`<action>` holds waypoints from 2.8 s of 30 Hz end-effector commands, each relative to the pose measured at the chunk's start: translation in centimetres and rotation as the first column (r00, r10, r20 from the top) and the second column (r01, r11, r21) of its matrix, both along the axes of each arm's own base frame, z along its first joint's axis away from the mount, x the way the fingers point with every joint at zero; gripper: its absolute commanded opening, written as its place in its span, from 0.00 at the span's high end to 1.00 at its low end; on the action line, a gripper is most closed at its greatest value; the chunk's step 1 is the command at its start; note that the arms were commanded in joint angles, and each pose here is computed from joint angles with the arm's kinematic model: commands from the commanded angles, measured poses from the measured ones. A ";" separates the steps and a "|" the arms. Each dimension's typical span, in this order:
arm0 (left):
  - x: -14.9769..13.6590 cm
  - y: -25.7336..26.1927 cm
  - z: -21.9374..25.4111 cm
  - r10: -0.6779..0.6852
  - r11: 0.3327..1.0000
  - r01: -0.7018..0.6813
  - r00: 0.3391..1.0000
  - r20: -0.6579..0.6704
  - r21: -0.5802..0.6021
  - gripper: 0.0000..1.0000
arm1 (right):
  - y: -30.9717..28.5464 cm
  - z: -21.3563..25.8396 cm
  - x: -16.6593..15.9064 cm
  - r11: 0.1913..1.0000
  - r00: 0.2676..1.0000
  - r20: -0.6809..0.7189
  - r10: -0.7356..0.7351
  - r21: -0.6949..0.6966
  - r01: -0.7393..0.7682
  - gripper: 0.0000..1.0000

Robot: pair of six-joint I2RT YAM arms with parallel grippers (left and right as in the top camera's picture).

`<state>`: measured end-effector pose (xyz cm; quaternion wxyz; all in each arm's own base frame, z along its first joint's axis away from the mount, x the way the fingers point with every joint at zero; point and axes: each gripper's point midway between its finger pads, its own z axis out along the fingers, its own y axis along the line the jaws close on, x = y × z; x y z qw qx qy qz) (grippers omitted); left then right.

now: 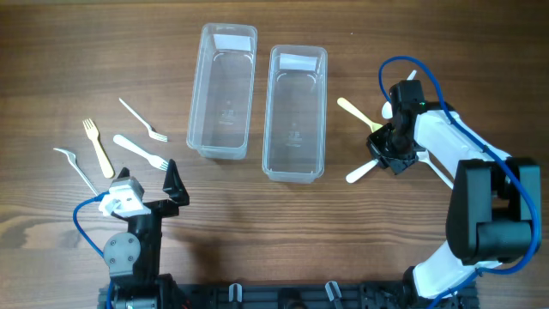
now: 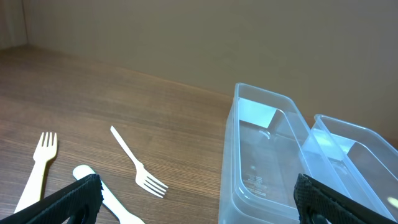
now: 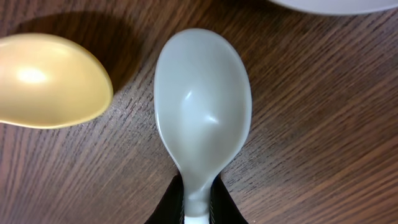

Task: Pack container
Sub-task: 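Carry the white spoon left and drop it into the right container, then move the right gripper to the cream spoon and grasp its handle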

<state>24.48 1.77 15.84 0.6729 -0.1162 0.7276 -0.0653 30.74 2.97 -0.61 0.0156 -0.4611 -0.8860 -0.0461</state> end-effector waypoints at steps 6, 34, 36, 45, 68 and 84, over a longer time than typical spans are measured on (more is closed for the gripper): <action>0.0 -0.1 -0.2 -0.006 1.000 0.005 1.000 0.000 0.020 0.00 | -1.8 5.9 -0.9 0.974 0.976 0.111 0.185 -0.156 -0.167 0.96; 0.0 -0.1 -0.2 -0.005 1.000 0.005 1.000 0.000 0.019 0.00 | 20.3 17.7 5.2 0.573 0.219 0.629 0.746 -0.439 -0.692 0.22; 0.0 -0.1 -0.2 -0.006 1.000 0.005 1.000 0.000 0.020 0.00 | 19.9 20.5 5.0 0.548 0.167 0.624 0.763 -0.488 -0.680 0.22; 0.0 -0.1 -0.2 -0.006 1.000 0.005 1.000 0.000 0.020 0.00 | 9.9 29.5 2.4 0.300 0.112 0.280 0.953 -0.849 -0.434 0.13; 0.0 -0.1 -0.2 -0.005 1.000 0.005 1.000 0.000 0.019 0.00 | 2.7 12.0 7.5 -0.087 -0.092 -0.017 0.996 -0.534 -0.841 0.12; 0.0 -0.1 -0.2 -0.006 1.000 0.005 1.000 0.000 0.020 0.00 | 3.0 2.1 9.3 -0.054 -0.079 0.050 0.996 -0.394 -0.917 0.16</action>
